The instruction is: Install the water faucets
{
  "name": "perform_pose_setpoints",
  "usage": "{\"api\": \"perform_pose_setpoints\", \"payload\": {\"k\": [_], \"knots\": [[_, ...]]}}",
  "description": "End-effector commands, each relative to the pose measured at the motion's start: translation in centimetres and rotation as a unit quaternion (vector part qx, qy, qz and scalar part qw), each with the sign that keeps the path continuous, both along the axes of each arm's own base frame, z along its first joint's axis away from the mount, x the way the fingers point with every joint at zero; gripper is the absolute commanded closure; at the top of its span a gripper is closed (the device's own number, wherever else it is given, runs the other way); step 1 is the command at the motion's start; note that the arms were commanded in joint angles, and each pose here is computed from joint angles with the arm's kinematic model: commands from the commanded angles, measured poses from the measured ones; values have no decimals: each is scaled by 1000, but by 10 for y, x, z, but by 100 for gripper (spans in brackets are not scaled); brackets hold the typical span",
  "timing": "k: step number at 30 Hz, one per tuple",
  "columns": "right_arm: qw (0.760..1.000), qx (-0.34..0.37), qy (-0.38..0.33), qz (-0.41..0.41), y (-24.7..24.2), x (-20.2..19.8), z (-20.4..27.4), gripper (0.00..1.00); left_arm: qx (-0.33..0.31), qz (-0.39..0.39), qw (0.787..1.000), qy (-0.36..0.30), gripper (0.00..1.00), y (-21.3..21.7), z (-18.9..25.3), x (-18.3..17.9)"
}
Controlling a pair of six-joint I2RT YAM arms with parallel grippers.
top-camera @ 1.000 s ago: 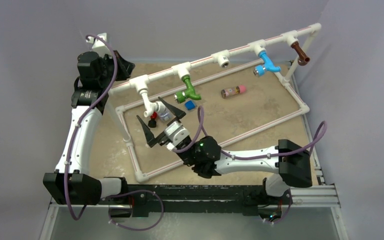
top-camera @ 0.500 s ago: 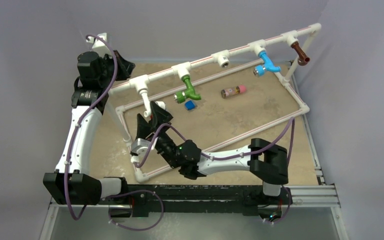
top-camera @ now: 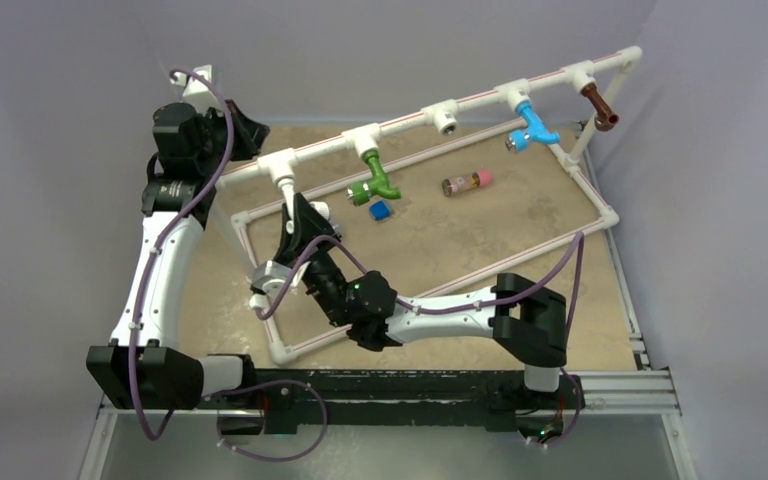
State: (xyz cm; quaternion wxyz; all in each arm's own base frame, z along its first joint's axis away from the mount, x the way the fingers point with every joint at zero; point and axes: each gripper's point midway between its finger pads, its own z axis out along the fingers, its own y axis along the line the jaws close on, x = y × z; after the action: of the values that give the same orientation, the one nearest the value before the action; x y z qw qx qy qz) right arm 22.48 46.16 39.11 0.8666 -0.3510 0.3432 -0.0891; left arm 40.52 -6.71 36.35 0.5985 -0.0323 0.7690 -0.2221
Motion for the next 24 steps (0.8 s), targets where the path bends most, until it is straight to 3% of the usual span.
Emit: {"api": "perform_pose_setpoints", "payload": {"k": [1, 8, 14, 24], "knots": [[998, 59, 12, -2, -13, 4, 20, 100, -8, 7, 1000, 0, 100, 9, -1, 3], [992, 117, 47, 26, -18, 5, 18, 100, -10, 6, 1000, 2, 100, 8, -1, 3], [970, 199, 113, 88, -17, 5, 21, 100, -11, 5, 1000, 2, 100, 8, -2, 3], [970, 205, 113, 61, -24, 9, 17, 100, -11, 5, 1000, 2, 100, 8, -2, 3]]}}
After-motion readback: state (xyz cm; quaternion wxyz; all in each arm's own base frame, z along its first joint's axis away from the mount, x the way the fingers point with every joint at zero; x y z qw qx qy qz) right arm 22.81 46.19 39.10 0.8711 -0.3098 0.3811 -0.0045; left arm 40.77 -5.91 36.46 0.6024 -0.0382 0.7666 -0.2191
